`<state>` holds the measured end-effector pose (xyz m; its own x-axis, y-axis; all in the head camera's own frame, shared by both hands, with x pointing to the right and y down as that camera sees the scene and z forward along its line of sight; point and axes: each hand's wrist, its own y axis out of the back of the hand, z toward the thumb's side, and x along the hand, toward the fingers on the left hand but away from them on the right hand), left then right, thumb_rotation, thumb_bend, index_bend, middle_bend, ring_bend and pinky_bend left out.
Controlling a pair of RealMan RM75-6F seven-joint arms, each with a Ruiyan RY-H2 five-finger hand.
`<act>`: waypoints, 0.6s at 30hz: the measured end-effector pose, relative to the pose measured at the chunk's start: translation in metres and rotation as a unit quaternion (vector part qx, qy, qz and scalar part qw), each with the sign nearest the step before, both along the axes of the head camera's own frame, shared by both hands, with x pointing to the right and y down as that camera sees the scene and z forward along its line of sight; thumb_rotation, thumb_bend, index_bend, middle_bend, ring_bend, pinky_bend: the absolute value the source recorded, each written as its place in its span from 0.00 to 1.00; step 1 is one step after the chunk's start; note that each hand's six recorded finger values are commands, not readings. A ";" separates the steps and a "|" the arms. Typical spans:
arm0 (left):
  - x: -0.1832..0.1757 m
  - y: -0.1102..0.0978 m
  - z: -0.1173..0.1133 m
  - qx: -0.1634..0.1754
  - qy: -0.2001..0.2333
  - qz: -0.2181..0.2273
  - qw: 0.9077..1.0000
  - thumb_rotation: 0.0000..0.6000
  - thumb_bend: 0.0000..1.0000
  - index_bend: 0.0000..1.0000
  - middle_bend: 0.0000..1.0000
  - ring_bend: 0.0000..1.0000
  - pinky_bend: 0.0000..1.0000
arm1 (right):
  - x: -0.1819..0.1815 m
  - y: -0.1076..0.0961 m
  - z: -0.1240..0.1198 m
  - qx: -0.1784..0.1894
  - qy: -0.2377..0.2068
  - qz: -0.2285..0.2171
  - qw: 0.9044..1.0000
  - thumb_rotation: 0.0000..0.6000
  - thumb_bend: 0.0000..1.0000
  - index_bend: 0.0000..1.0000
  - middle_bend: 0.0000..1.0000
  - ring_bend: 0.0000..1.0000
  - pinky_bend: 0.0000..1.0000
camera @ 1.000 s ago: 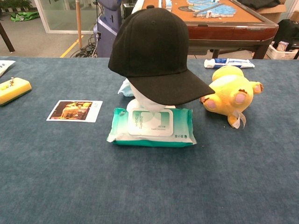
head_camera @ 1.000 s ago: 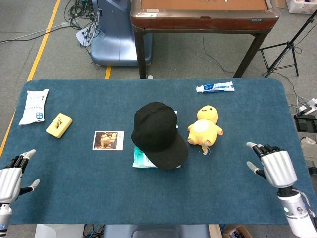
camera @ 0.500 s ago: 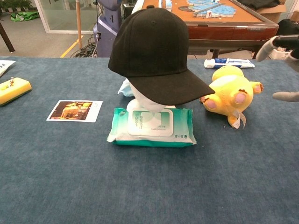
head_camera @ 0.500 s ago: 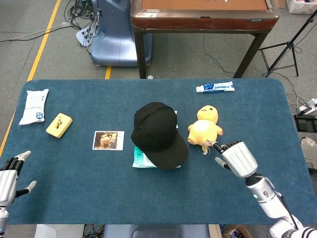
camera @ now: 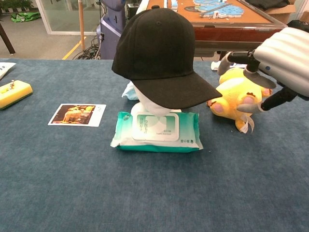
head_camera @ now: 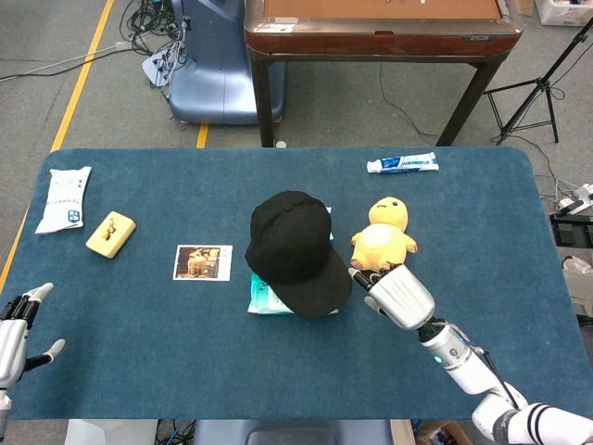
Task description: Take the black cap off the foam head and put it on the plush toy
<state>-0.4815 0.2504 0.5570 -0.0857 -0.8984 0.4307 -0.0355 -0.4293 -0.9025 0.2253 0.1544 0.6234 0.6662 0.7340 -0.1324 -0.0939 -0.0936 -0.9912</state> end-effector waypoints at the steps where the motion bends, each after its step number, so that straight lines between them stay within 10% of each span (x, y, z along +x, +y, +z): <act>1: 0.000 0.000 0.000 0.000 0.000 0.000 1.000 1.00 0.17 0.15 0.20 0.20 0.50 | -0.003 -0.001 0.001 0.002 -0.001 -0.002 1.000 1.00 0.00 0.37 0.90 0.89 0.96; 18: -0.002 0.000 -0.003 0.005 0.003 -0.004 1.000 1.00 0.17 0.15 0.20 0.20 0.50 | -0.031 -0.009 0.013 0.039 -0.017 -0.033 0.999 1.00 0.00 0.38 0.92 0.92 0.98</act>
